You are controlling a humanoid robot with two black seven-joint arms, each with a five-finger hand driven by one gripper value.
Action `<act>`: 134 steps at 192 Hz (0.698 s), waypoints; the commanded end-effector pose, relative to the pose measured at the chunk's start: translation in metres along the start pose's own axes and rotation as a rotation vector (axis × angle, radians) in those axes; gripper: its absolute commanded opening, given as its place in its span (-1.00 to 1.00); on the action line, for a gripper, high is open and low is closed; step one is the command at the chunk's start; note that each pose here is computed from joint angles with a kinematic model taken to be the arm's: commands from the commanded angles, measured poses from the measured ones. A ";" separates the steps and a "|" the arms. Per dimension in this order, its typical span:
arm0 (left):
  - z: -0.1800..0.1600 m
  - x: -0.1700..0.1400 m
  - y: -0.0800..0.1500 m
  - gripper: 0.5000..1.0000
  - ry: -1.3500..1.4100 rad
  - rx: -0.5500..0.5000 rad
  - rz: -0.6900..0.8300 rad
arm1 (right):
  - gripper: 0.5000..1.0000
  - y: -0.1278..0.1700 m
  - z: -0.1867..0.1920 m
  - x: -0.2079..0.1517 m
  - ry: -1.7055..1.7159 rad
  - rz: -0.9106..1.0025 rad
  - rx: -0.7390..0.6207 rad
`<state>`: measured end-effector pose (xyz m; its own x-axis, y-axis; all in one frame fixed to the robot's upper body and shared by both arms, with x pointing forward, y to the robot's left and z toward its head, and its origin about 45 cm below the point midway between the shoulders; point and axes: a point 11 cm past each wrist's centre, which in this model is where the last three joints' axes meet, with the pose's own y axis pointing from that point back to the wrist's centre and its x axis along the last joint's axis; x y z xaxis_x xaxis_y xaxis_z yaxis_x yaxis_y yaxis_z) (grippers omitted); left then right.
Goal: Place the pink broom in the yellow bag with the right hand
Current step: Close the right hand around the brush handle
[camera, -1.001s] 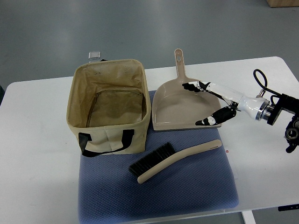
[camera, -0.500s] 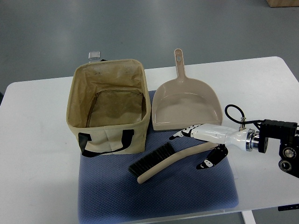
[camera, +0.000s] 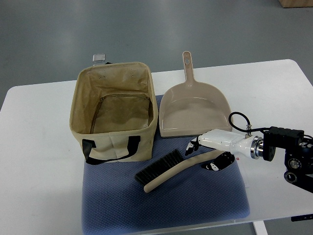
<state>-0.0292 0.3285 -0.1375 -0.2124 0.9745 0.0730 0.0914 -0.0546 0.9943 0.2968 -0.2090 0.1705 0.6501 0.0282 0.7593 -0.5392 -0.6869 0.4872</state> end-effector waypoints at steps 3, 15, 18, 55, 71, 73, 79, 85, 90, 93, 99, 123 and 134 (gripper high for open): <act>0.000 0.000 0.000 1.00 0.000 0.000 0.000 | -0.22 -0.002 0.000 -0.004 0.008 -0.010 -0.006; 0.000 0.000 0.000 1.00 0.000 0.000 0.000 | -0.23 -0.003 0.000 -0.004 0.014 -0.007 -0.013; 0.000 0.000 0.000 1.00 0.000 0.000 0.000 | -0.22 -0.004 0.000 -0.005 0.015 -0.007 -0.013; 0.000 0.000 0.000 1.00 0.000 0.000 0.000 | -0.23 -0.004 0.003 -0.007 0.032 -0.005 -0.034; 0.000 0.000 0.000 1.00 0.000 0.000 0.000 | -0.38 -0.007 0.001 -0.008 0.037 -0.006 -0.032; 0.000 0.000 0.000 1.00 0.000 0.000 0.000 | -0.39 -0.007 0.001 -0.010 0.035 -0.008 -0.032; 0.000 0.000 0.000 1.00 0.000 0.000 0.000 | -0.42 -0.007 0.002 -0.009 0.035 -0.008 -0.040; 0.000 0.000 0.000 1.00 0.000 0.000 0.000 | -0.47 -0.007 0.003 -0.009 0.037 -0.006 -0.046; 0.000 0.000 0.000 1.00 0.000 0.000 0.000 | -0.53 -0.007 0.003 -0.010 0.036 -0.008 -0.049; 0.000 0.000 0.000 1.00 0.000 0.000 0.000 | -0.62 -0.007 0.003 -0.010 0.037 -0.008 -0.050; 0.000 0.000 0.000 1.00 0.000 0.000 0.000 | -0.77 -0.007 0.005 -0.009 0.037 -0.006 -0.054; 0.000 0.000 0.000 1.00 0.000 0.000 0.000 | -1.00 -0.005 0.007 -0.003 0.043 0.018 -0.062; 0.000 0.000 0.000 1.00 0.000 0.000 0.000 | -1.00 -0.003 0.009 0.002 0.049 0.040 -0.067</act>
<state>-0.0292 0.3285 -0.1375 -0.2124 0.9745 0.0731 0.0913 -0.0546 0.9943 0.2989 -0.2097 0.1598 0.6256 0.0543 0.7783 -0.5742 -0.6433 0.5064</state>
